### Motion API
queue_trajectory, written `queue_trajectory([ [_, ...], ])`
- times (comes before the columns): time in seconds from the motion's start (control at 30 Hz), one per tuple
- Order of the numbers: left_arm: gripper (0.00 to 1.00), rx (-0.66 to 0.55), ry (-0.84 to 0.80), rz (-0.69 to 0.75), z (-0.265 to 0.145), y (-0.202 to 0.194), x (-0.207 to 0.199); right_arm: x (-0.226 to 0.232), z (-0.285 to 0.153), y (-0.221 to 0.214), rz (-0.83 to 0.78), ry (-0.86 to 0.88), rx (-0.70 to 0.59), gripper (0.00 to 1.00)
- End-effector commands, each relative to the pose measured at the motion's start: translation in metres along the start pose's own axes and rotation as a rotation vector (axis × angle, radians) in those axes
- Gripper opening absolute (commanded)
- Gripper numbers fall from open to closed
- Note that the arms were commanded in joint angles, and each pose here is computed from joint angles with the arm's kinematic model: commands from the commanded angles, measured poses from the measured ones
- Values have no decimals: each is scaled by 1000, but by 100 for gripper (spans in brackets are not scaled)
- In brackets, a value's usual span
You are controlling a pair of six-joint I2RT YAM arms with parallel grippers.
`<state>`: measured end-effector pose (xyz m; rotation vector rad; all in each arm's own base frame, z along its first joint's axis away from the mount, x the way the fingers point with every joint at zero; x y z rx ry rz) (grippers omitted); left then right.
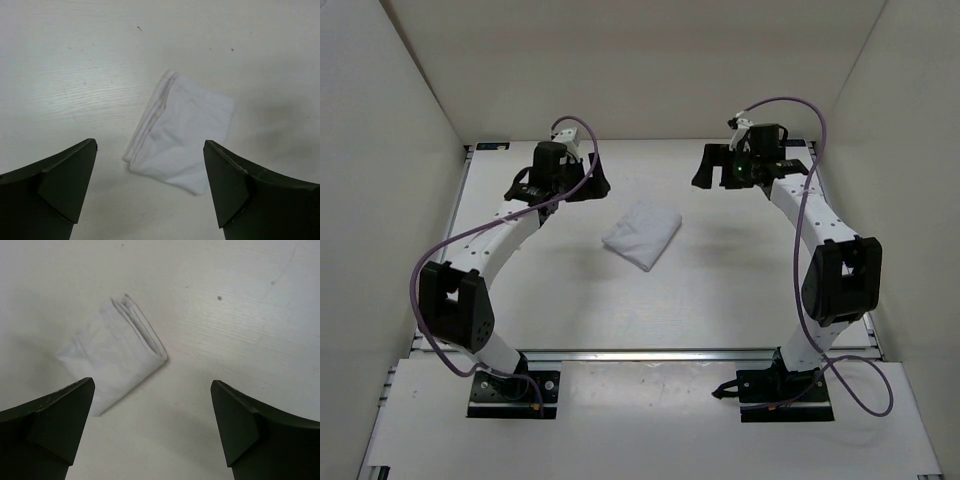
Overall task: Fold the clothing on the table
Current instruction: Fold the skirt
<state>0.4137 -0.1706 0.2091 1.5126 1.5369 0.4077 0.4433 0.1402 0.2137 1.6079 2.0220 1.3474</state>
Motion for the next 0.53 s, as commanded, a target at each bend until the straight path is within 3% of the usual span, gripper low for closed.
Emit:
queue_trajectory([
  [0.0, 98, 56, 99, 96, -18, -11, 27, -30, -6, -58, 11, -152, 188, 99],
  [0.17, 99, 139, 268, 206, -29, -45, 56, -30, -14, -84, -30, -215, 216, 100],
  [0.37, 99, 154, 181, 68, -37, -63, 59, -16, -22, -82, -69, -185, 124, 99],
  [0.5, 99, 167, 183, 83, -40, -73, 61, -13, -21, -86, -14, -124, 115, 95],
])
Point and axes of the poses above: each gripper's point midway between its finger pads, its own z axis out along the fingers, its own x axis along the line the jaws close on, y = z × x, the point moved 2 cm from there along -z, back along the fingers, and after that the axes turned 2 degrees about -z, right-handed, at the moved point
